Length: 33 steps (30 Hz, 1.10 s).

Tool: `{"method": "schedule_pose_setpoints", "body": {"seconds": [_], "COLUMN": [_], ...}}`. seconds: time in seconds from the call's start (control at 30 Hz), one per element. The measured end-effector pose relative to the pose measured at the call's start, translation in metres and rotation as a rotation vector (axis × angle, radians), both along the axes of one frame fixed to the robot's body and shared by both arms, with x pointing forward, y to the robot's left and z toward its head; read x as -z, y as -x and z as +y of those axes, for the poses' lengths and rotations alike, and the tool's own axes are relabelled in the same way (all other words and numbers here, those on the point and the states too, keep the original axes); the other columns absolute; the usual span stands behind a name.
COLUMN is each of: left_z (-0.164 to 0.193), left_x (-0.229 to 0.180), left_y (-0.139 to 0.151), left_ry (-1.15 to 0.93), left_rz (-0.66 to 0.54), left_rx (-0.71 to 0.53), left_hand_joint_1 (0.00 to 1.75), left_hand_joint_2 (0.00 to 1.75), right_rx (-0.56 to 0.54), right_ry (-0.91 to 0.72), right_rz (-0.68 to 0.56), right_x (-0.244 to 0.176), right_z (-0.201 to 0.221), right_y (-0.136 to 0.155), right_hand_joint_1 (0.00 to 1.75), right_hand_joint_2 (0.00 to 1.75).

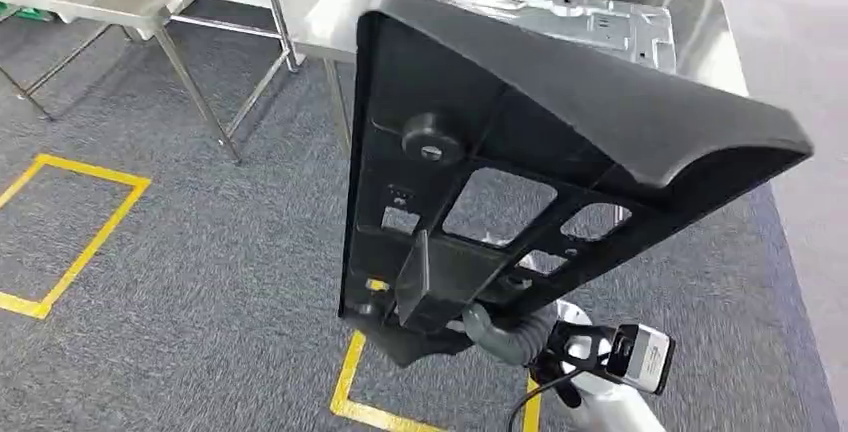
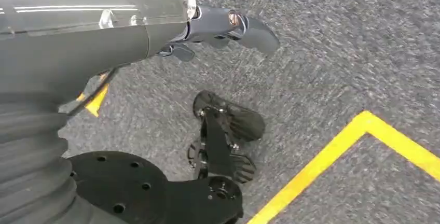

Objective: Take the parts from the cabinet and place them on the table.

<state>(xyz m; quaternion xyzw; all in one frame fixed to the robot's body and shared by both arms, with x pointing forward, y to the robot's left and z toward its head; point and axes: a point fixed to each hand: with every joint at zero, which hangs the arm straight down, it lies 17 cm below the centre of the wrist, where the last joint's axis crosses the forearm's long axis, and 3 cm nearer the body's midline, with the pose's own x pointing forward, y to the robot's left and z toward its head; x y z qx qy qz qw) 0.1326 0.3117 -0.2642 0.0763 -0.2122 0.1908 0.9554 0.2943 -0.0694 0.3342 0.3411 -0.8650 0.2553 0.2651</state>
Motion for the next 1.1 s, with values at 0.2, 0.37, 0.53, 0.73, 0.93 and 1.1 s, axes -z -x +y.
{"method": "schedule_pose_setpoints", "body": {"seconds": [0.2,0.37,0.53,0.73,0.93,1.1], "left_z": [-0.003,-0.006,-0.008,-0.009,-0.006,-0.007], "left_x": [0.001,0.0,-0.001,0.0,-0.002,-0.004], "left_y": [0.002,0.0,-0.004,0.002,-0.005,-0.008], "left_ry": [0.005,0.013,0.02,0.031,0.034,0.036], "left_rz": [0.004,-0.002,-0.017,-0.013,-0.035,-0.053], "left_rx": [0.008,0.014,0.019,0.025,0.026,0.029], "left_hand_joint_1": [0.0,0.0,0.0,0.0,0.0,0.0], "left_hand_joint_2": [1.75,1.75,1.75,1.75,1.75,1.75], "right_rx": [0.01,0.012,0.037,0.043,0.04,0.048], "right_ry": [-0.005,-0.011,0.016,0.015,0.004,0.001], "right_rz": [0.01,0.015,-0.001,-0.005,-0.021,-0.028], "right_x": [0.003,0.008,0.015,0.013,0.005,0.003], "right_z": [-0.005,-0.008,-0.009,-0.011,-0.013,-0.015], "right_y": [0.002,0.006,0.01,0.009,0.007,0.007], "right_hand_joint_1": [1.75,1.75,1.75,1.75,1.75,1.75], "right_hand_joint_2": [1.75,1.75,1.75,1.75,1.75,1.75]}}
